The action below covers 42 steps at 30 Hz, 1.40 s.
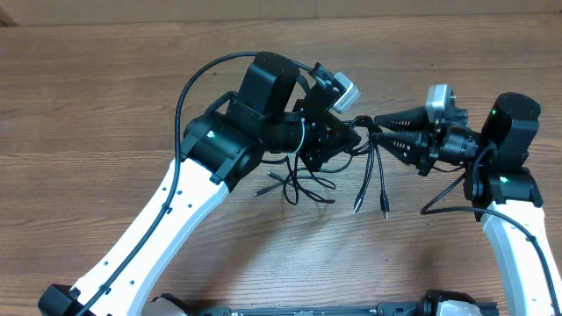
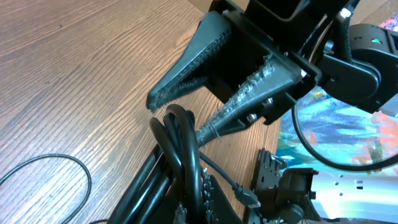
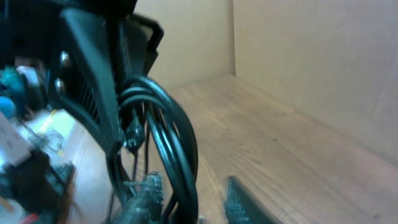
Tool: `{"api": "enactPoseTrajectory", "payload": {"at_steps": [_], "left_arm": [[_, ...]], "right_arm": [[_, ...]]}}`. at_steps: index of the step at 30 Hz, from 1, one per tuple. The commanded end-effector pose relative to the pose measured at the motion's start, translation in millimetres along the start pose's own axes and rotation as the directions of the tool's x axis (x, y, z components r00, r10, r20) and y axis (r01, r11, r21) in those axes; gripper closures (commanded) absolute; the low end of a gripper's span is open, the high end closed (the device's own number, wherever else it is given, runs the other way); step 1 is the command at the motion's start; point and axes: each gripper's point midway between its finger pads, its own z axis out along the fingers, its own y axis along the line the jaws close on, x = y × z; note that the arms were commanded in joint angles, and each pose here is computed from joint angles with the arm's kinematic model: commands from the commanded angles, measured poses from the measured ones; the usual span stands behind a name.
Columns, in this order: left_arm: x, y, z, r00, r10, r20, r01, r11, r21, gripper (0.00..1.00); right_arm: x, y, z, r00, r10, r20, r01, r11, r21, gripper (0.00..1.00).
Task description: Untangle cables
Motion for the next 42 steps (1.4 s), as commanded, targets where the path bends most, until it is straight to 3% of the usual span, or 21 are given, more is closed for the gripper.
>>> {"api": "enactPoseTrajectory", "payload": {"at_steps": [1,4,9,14,27,36,37,38,39,41,42], "left_arm": [[-8,-1,-3,1.000,-0.012,0.018,0.012,1.000,0.001,0.96],[-9,-1,-3,1.000,-0.012,0.018,0.012,1.000,0.001,0.96],[-9,4,-3,1.000,-0.011,0.023,0.012,1.000,-0.027,0.96],[-16,17,-4,0.999,-0.003,0.050,0.008,0.995,-0.102,0.96],[-54,12,-9,0.979,0.066,0.192,-0.048,0.994,-0.098,0.96],[-58,25,-11,0.976,0.023,0.214,0.013,0.987,-0.163,0.96],[-56,21,-10,0.978,0.021,0.208,0.009,0.990,-0.142,0.96],[-52,14,-8,0.982,0.037,0.187,-0.018,0.995,-0.100,0.96],[-49,11,-7,0.984,0.051,0.171,-0.037,0.996,-0.084,0.96],[-38,9,-6,0.990,0.049,0.131,-0.041,0.997,-0.067,0.96],[-33,9,-5,0.993,0.038,0.111,-0.030,0.997,-0.066,0.96]], "right_arm": [[-5,-1,0,1.000,-0.024,0.003,0.024,1.000,0.002,0.87],[-5,-1,0,1.000,-0.024,0.003,0.024,1.000,0.002,0.94],[-4,-1,0,1.000,-0.014,0.001,0.014,1.000,0.002,0.96],[4,2,0,0.998,0.064,-0.016,-0.064,0.998,-0.001,0.96],[32,15,-1,0.940,0.332,-0.075,-0.334,0.943,-0.004,0.96],[40,21,-2,0.907,0.410,-0.093,-0.412,0.911,-0.002,0.95],[44,16,-3,0.907,0.409,-0.101,-0.408,0.912,0.031,0.73],[49,9,-3,0.905,0.410,-0.115,-0.402,0.912,0.083,0.44],[53,5,-4,0.904,0.409,-0.122,-0.396,0.911,0.113,0.31],[53,-1,-5,0.913,0.389,-0.125,-0.372,0.917,0.142,0.20],[52,-3,-4,0.917,0.379,-0.123,-0.361,0.921,0.144,0.19]]}}
